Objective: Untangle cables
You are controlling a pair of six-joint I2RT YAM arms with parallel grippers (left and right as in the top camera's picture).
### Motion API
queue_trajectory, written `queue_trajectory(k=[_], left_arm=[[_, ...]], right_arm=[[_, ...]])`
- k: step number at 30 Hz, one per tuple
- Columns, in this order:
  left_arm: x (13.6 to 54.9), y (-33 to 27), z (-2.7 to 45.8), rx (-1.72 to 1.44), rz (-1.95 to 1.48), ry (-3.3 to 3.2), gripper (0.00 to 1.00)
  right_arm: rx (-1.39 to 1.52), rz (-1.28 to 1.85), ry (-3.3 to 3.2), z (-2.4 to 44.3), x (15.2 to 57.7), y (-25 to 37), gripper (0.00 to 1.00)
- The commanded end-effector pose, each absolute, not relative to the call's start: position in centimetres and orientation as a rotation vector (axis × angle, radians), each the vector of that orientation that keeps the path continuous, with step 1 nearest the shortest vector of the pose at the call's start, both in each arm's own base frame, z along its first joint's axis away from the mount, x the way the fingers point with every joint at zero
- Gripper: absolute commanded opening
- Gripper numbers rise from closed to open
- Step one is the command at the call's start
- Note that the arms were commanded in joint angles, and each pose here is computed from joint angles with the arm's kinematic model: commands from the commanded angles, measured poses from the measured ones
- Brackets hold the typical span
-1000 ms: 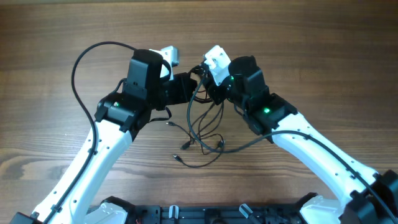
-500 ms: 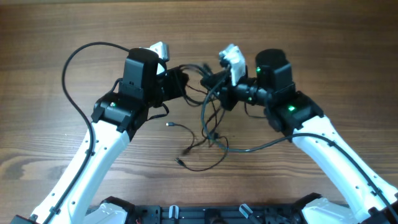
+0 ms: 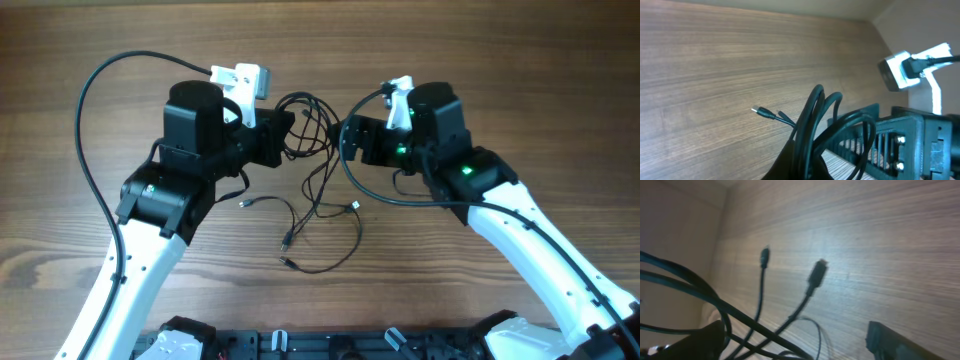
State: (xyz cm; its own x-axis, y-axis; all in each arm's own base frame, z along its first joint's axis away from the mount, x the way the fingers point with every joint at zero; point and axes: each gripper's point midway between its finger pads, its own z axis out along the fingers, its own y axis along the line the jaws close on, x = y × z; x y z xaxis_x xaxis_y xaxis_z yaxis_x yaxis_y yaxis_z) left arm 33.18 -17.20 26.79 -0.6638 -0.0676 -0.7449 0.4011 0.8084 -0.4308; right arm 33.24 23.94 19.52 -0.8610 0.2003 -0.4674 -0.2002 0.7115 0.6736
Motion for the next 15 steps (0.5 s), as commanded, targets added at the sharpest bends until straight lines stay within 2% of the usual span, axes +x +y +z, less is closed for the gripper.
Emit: queue_trajectory(k=[1,3,4,6,7,8,9,11,13,15], left_arm=[[35.2,-13.0,27.3,0.122,-0.521,2.155,0.32],[36.3,-9.4,26.8,-0.117,-0.421,2.164,0.95],[36.4,-8.5,26.4,-0.177,-0.396,2.176,1.00],[36.2,-6.6,24.8,-0.330,-0.327,2.220,1.00],[35.9,-5.8,23.6,-0.419,-0.292,2.257,1.00],[35.7,-5.7,22.7,-0.426,-0.277,2.291,1.00],[35.5,-5.6,21.7,-0.450,-0.260,2.325,1.00],[35.2,-3.2,20.8,-0.796,-0.267,2.278,1.00],[35.0,-1.4,20.6,-0.983,-0.305,2.223,1.00],[34.8,-0.1,20.3,-1.057,-0.379,2.234,1.00]], right_arm=[[-0.032,1.060,2.415,19.4,32.6,24.8,1.00],[0.036,0.955,2.447,18.3,33.0,23.5,1.00],[0.132,0.875,2.475,17.4,33.3,22.3,1.00],[0.479,0.660,2.528,15.0,33.3,18.5,1.00],[0.508,0.635,2.527,14.8,33.3,18.1,1.00],[0.462,0.705,2.523,15.3,33.4,19.2,1.00],[0.267,0.841,2.499,16.7,33.4,21.4,1.00],[-0.068,1.029,2.380,19.6,33.2,25.0,1.00],[-0.126,1.071,2.325,20.1,33.4,26.8,0.99],[-0.185,1.090,2.319,18.2,33.8,30.0,0.80]])
